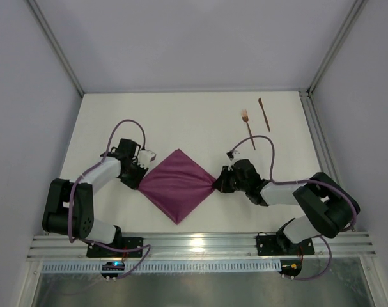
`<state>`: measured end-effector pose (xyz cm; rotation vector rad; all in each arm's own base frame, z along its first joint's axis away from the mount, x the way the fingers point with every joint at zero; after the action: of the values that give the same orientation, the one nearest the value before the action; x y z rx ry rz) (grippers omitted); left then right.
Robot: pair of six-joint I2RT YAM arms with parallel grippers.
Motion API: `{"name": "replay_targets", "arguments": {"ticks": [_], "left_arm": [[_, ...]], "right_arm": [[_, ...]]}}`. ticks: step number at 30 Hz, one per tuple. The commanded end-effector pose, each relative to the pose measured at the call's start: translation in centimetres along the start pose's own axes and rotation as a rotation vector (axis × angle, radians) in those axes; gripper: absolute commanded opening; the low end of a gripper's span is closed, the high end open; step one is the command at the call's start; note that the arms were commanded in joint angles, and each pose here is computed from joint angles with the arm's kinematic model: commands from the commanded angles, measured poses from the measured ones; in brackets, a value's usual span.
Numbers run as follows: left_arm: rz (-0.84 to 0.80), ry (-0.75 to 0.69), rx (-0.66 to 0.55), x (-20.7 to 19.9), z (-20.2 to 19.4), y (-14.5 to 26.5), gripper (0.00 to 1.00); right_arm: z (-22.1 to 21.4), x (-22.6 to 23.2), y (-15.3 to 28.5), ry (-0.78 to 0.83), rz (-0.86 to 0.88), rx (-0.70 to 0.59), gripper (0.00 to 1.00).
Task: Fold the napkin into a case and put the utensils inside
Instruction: Smooth out the square-folded napkin at the center of the board, then pick up the top corner of the square-folded napkin from the center of the board.
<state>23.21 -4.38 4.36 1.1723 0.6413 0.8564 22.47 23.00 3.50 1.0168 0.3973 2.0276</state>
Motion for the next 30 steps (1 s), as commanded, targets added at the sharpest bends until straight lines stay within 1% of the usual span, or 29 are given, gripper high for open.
{"name": "replay_targets", "arguments": {"ticks": [1,4,6,7,8,9,10,11,14,16,17,18,19,20,21,22,23,24,25,27,28,29,30], "left_arm": [[0.009,-0.029,-0.041,0.2,0.6,0.4,0.25],[0.002,-0.031,-0.049,0.1,0.8,0.5,0.25],[-0.001,-0.033,-0.053,0.0,0.9,0.7,0.26],[-0.009,-0.034,-0.066,-0.1,1.1,0.9,0.27],[-0.016,-0.036,-0.066,-0.2,1.0,1.1,0.31],[-0.020,-0.039,-0.079,-0.3,1.4,1.5,0.33],[-0.037,-0.043,-0.103,-0.6,1.8,2.1,0.36],[-0.051,-0.044,-0.101,-0.8,1.7,2.6,0.42],[-0.077,-0.059,-0.180,-1.2,3.8,5.3,0.47],[-0.086,-0.068,-0.239,-1.2,5.6,7.6,0.50],[-0.104,-0.069,-0.265,-1.4,6.4,8.3,0.52],[-0.094,-0.066,-0.313,-1.2,8.1,9.5,0.52],[-0.086,-0.066,-0.336,-1.0,9.0,10.0,0.52],[-0.087,-0.061,-0.324,-0.9,9.8,9.5,0.48],[-0.068,-0.061,-0.318,-0.7,10.6,9.4,0.46],[-0.061,-0.072,-0.338,-0.8,12.1,10.0,0.40],[-0.066,-0.053,-0.306,-0.4,12.6,8.9,0.38],[-0.044,-0.033,-0.288,0.1,12.9,8.6,0.36],[-0.036,-0.006,-0.283,0.3,13.3,8.5,0.34],[-0.019,0.011,-0.241,0.6,12.8,7.6,0.32],[-0.009,0.013,-0.234,0.7,12.4,7.2,0.32],[-0.008,0.017,-0.196,0.6,11.0,6.3,0.32],[0.004,0.015,-0.194,0.6,10.3,6.2,0.32]], "right_arm": [[-0.3,-2.6,1.3,-0.074,-0.086,-0.033,0.04],[1.2,-2.7,2.3,-0.077,-0.085,-0.072,0.05],[2.7,-2.0,2.8,-0.041,-0.072,-0.103,0.09],[2.9,-1.8,3.1,-0.028,-0.074,-0.095,0.10],[4.6,-0.7,3.7,0.011,-0.049,-0.132,0.14],[4.8,-0.4,4.0,0.026,-0.045,-0.119,0.16],[6.6,0.8,4.5,0.053,-0.019,-0.154,0.18],[7.1,1.2,4.6,0.080,-0.008,-0.153,0.21],[9.2,2.5,5.0,0.127,0.014,-0.177,0.22],[10.9,3.6,5.0,0.150,0.042,-0.197,0.26],[11.0,3.6,4.3,0.158,0.045,-0.181,0.28],[12.3,4.8,4.2,0.189,0.094,-0.190,0.31],[12.9,5.4,3.8,0.202,0.123,-0.181,0.32],[13.3,6.0,3.4,0.211,0.152,-0.171,0.32],[12.9,6.2,2.0,0.220,0.197,-0.117,0.33],[15.0,7.6,1.5,0.243,0.234,-0.138,0.34],[15.5,7.9,0.7,0.248,0.249,-0.121,0.34],[14.4,7.0,-1.7,0.228,0.244,-0.023,0.34],[17.2,8.5,-2.3,0.252,0.270,-0.049,0.34],[17.2,8.2,-4.4,0.226,0.257,0.027,0.34],[17.9,8.0,-6.4,0.220,0.254,0.043,0.34],[17.8,7.9,-7.3,0.216,0.247,0.060,0.34],[17.4,7.7,-8.1,0.204,0.236,0.092,0.34]]}}
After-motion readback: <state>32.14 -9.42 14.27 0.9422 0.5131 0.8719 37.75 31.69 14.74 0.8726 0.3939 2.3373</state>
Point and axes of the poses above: each gripper's point midway between its finger pads, its own y axis back along the fingers, its own x axis along the line the jaws close on, z = x × y, the point moved 3 cm from there along y, back along the fingers, and after that the axes turned 2 degrees about y, right-handed, at the moved point
